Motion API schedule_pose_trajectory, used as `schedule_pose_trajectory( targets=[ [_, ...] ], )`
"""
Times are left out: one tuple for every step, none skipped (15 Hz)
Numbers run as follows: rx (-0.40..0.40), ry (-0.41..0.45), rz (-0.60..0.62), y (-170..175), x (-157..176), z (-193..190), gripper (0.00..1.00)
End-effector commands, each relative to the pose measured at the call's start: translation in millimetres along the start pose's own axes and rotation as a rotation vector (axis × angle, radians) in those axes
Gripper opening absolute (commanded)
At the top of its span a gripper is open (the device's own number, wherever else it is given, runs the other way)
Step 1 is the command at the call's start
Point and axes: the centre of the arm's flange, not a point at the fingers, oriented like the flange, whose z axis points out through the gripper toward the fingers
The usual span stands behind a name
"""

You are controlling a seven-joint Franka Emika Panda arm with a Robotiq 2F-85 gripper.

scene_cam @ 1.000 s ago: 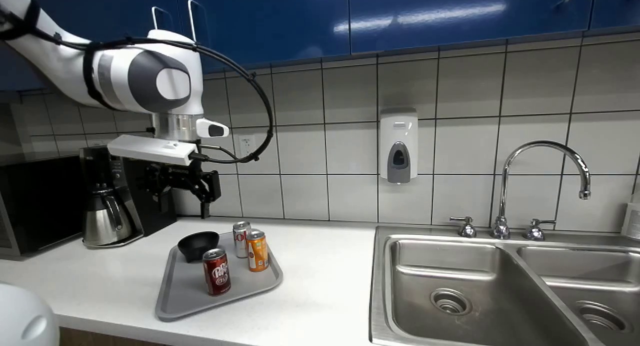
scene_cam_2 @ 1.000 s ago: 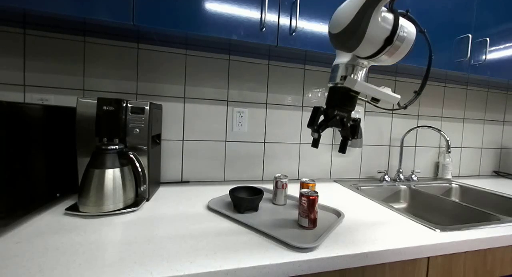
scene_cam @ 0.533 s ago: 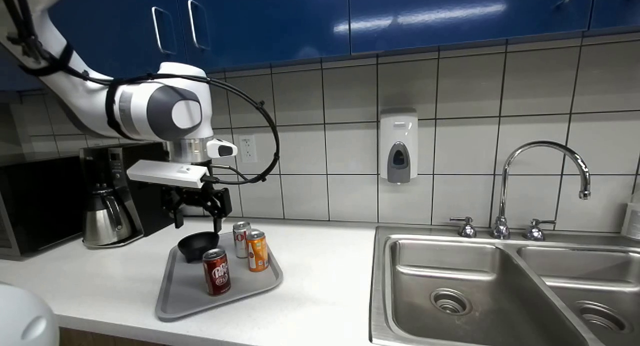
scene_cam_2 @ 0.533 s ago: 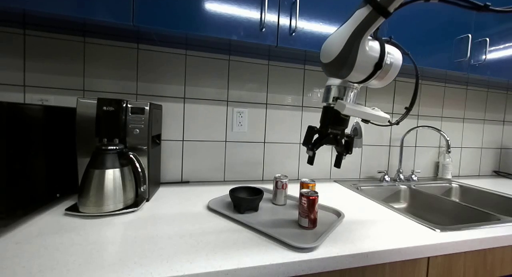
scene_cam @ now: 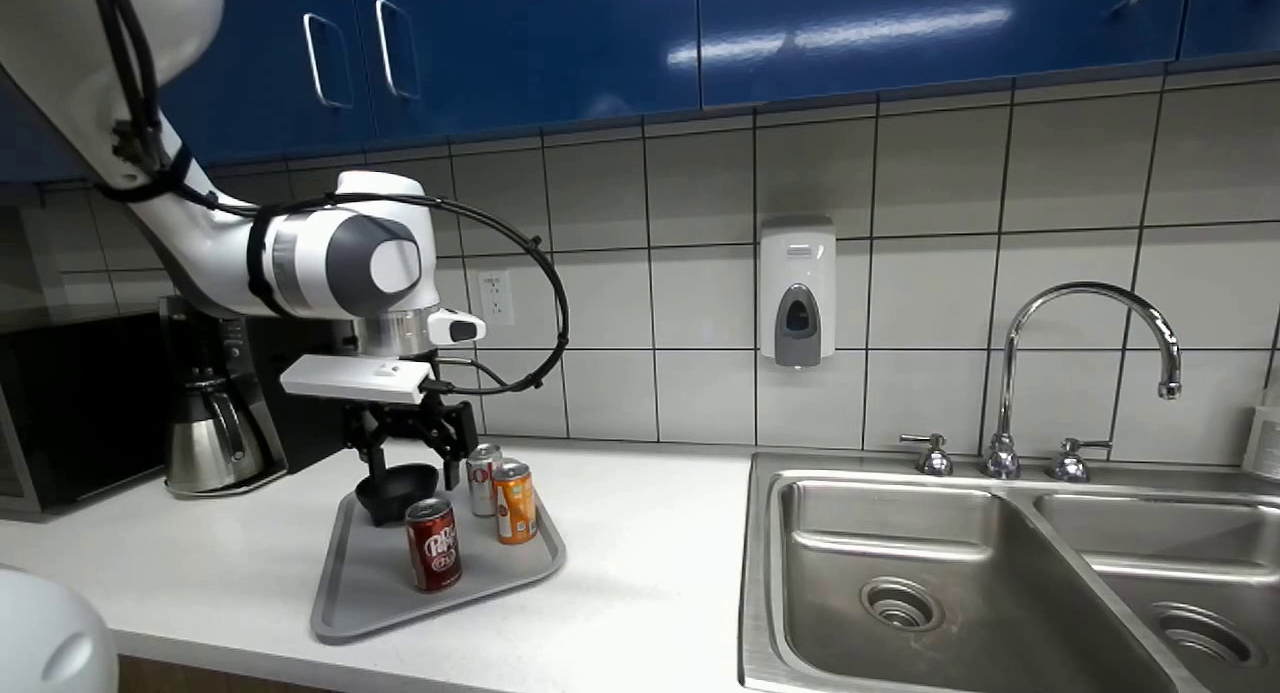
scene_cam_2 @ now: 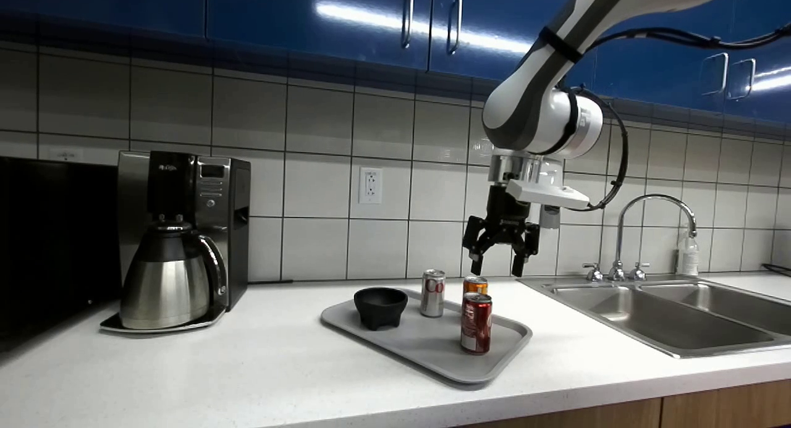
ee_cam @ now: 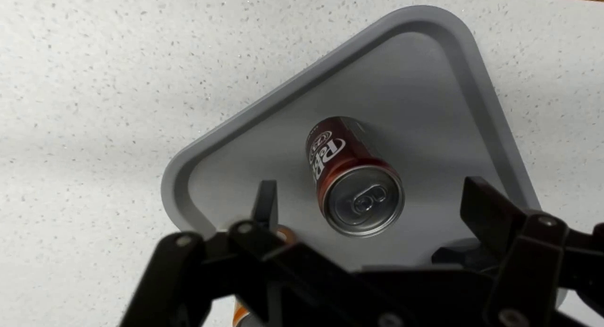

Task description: Remove the contents on the tray

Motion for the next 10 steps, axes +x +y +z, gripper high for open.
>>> schedule_pose_trajectory(
  targets=[
    [-0.029, -0.008, 0.008, -5, 22, 10, 1.0],
    [-0.032, -0.014, 0.005, -5, 25, 14, 1.0],
    [-0.035, -0.018, 0.002, -5, 28, 17, 1.0],
    [-0.037, -0.023, -0.001, -5, 31, 20, 1.0],
    [-0.038, -0.028, -0.004, -5, 33, 23, 1.0],
    [-0.039, -0.033, -0.006, -6, 36, 26, 1.0],
    [-0.042, -0.038, -0.009, -6, 39, 30, 1.0],
    [-0.042, -0.044, -0.012, -7, 42, 33, 1.0],
    [-0.042, -0.049, -0.017, -8, 44, 37, 1.0],
    [-0.041, -0.055, -0.022, -10, 46, 40, 1.0]
  ],
)
